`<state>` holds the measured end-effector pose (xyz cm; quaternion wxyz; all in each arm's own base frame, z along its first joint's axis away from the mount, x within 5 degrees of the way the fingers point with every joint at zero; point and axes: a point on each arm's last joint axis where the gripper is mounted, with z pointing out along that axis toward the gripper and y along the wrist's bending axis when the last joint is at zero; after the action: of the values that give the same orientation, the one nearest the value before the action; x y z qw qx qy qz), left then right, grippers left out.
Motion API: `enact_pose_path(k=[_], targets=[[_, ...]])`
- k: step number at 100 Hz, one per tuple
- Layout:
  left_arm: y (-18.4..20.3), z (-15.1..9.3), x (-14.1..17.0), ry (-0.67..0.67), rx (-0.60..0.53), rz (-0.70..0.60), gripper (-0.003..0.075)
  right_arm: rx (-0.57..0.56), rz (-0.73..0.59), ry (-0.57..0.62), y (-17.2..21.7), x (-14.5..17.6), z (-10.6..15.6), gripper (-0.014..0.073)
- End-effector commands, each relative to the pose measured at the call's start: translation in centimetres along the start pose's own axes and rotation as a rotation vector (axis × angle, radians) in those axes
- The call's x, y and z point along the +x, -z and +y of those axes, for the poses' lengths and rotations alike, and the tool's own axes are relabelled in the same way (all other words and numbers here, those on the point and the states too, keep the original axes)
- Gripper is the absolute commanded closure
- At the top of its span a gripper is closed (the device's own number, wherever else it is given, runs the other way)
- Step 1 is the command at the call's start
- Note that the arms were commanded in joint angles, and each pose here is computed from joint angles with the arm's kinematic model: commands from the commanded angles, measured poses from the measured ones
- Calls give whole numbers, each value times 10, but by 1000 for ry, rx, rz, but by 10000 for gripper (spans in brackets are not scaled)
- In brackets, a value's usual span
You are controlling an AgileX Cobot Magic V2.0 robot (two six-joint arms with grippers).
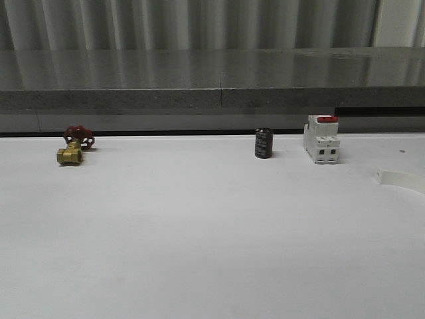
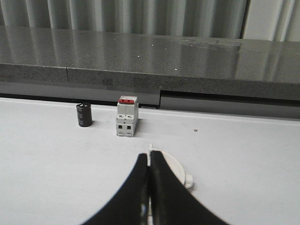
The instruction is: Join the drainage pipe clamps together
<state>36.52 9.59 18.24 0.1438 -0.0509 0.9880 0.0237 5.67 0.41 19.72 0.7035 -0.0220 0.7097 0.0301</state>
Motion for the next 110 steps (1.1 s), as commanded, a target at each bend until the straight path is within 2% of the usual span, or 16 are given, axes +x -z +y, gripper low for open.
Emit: enact_pose_path(k=[1,40,86,96,110], targets=[[18,2,-17,6,-7,-103,81,-2,-115,11,3,-14,0,663],[0,3,-32,-13,-3,-100,81,-2,-115,11,3,-14,0,663],[-11,2,-32,-9,5,-84,83,-2,-115,11,3,-14,0,663],[-11,2,-32,-9,7,-75,142,-2,-115,11,3,-14,0,663],[-11,1,-31,4,21,-68,332,-2,-115,11,3,-14,0,663]])
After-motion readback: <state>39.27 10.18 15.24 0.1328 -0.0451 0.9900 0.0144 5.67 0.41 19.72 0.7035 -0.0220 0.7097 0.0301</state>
